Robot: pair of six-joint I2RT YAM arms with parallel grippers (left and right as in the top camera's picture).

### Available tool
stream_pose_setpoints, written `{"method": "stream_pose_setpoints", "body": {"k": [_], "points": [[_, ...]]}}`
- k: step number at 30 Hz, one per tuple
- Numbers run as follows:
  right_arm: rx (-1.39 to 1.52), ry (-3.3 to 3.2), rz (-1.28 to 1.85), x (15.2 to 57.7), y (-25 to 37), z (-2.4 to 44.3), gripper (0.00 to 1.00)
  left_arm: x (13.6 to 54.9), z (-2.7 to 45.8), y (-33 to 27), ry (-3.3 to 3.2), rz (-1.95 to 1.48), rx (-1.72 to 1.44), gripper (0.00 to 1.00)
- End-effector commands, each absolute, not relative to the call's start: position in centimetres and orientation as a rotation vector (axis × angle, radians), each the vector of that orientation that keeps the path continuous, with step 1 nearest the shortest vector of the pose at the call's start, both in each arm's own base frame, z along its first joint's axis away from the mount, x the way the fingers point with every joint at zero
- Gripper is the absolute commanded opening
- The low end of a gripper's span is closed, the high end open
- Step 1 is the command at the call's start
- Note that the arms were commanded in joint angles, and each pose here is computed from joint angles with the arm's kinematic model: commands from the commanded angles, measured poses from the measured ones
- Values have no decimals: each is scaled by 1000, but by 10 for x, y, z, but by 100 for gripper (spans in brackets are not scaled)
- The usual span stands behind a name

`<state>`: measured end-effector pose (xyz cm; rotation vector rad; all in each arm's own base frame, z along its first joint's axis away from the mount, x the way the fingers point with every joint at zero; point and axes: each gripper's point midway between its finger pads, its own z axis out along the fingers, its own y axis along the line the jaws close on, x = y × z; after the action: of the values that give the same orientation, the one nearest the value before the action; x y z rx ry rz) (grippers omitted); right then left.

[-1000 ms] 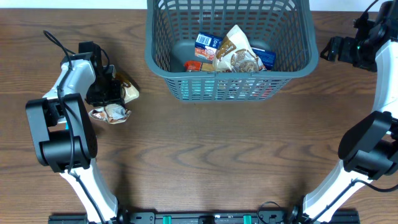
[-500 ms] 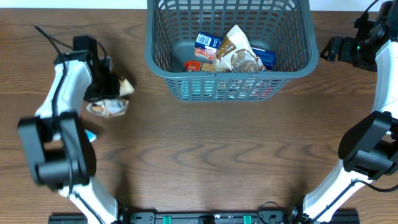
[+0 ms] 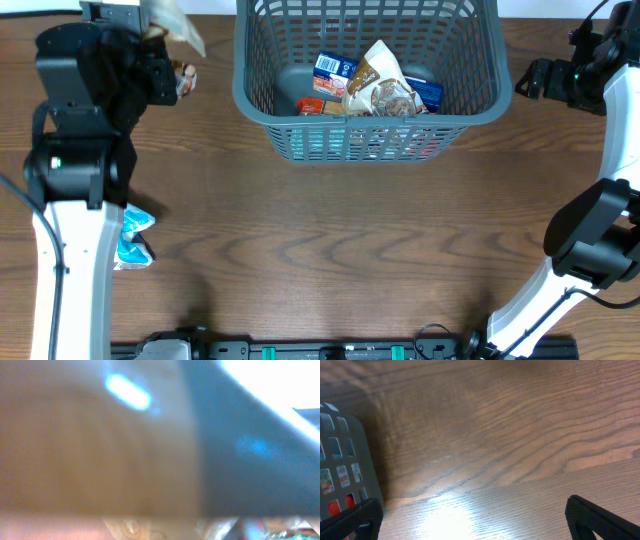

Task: Pack container
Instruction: 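Carry the snack bag with the left gripper into the basket and release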

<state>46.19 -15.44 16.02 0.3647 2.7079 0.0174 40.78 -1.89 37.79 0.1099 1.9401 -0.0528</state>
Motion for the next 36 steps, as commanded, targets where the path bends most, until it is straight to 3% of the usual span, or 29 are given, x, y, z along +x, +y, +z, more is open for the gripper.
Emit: {"method": "stream_pose_setpoints", "body": {"k": [1,8,14,22,30,33,36], "points": [[350,2679,3,459,-157,175,99,409,417,-45,1829,-50,240,6],[350,2679,3,459,-157,175,99,426,461,-115,1683,-27,527,5],[350,2680,3,459,-157,175,99,460,452,-181,1633,-20,733,6],[350,2679,3,459,-157,175,99,500,367,-248,1708,-29,955,6],[349,2674,1,460,-158,176,99,486,268,-261,1899,-56,1233,6],[349,2674,1,460,-158,176,99,483,252,-259,1936,-52,1281,12],[349,2675,1,460,-158,176,99,481,241,-257,1968,-55,1299,31]]}}
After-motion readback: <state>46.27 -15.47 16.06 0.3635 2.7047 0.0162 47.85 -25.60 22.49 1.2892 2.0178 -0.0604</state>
